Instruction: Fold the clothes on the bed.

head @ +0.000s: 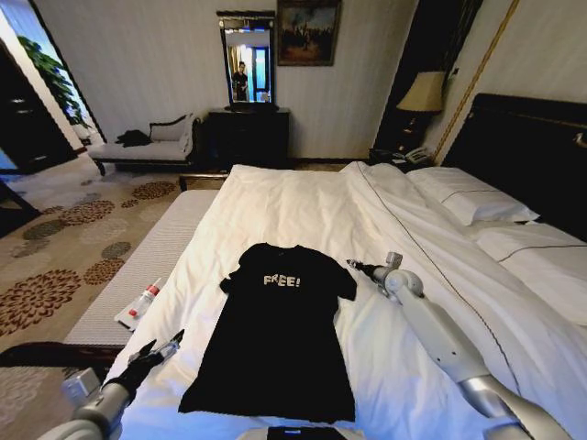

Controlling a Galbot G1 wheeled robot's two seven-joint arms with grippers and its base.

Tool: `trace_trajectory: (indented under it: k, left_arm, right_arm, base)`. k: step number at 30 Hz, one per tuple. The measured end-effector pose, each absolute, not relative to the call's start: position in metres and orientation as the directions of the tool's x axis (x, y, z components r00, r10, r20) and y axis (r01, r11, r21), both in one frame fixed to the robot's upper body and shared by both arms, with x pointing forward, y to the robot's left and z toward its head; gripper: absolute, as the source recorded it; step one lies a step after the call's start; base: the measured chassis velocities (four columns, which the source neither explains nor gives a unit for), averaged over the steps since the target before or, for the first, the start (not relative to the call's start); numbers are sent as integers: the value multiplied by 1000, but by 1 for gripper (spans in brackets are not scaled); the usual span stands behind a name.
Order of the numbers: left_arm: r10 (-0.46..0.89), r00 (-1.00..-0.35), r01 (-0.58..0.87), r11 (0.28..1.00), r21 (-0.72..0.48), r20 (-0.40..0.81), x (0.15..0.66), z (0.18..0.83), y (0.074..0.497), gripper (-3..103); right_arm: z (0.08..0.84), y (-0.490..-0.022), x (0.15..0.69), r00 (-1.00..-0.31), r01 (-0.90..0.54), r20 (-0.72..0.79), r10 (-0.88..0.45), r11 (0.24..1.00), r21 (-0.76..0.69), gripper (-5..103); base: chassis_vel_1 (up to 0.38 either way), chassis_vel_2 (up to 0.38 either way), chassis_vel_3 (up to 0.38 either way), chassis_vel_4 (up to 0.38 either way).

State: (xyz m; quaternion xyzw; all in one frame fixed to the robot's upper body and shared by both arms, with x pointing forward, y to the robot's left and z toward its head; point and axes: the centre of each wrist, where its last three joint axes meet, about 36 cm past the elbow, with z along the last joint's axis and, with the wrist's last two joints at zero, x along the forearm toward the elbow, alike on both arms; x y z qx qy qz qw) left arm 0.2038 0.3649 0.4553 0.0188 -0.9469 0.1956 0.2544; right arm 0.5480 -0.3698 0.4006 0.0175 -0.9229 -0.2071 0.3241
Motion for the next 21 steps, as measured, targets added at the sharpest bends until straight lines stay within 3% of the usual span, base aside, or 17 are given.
trace_trajectory:
  k: [2, 3, 6, 10, 12, 15, 21]
  left_arm:
    - [64, -869, -134, 924, -358, 490, 203, 456, 364, 100]
    - [64, -869, -134, 924, -358, 490, 203, 456, 364, 100]
    - [59, -870, -137, 925, -354, 490, 201, 458, 365, 100]
    - [57, -870, -139, 924, -356, 489, 201, 458, 365, 100]
    - [58, -870, -140, 923, -358, 489, 201, 457, 365, 100]
    - [59, -869, -142, 922, -361, 492, 201, 455, 363, 100]
    - [55, -866, -148, 921, -360, 497, 201, 452, 364, 100]
  right_arm:
    - [391, -368, 548, -780, 106, 604, -165, 916, 387, 71]
    - [391, -368, 548, -780, 106, 604, -165, 916, 387, 71]
    - [380, -367, 549, -774, 102, 614, -155, 927, 362, 90]
    - [379, -366, 550, -773, 101, 615, -154, 928, 360, 79]
    - [379, -366, 550, -773, 102, 615, -154, 928, 360, 79]
    - [379, -365, 548, -771, 100, 617, -157, 927, 361, 63]
    - [376, -359, 541, -767, 87, 619, -170, 928, 363, 46]
  base:
    - [0, 0, 0, 0]
    - [0, 0, 0, 0]
    - [0, 0, 0, 0]
    - [0, 0, 0, 0]
    - [0, 0, 0, 0]
    - [0, 0, 0, 0]
    - [0, 0, 0, 0]
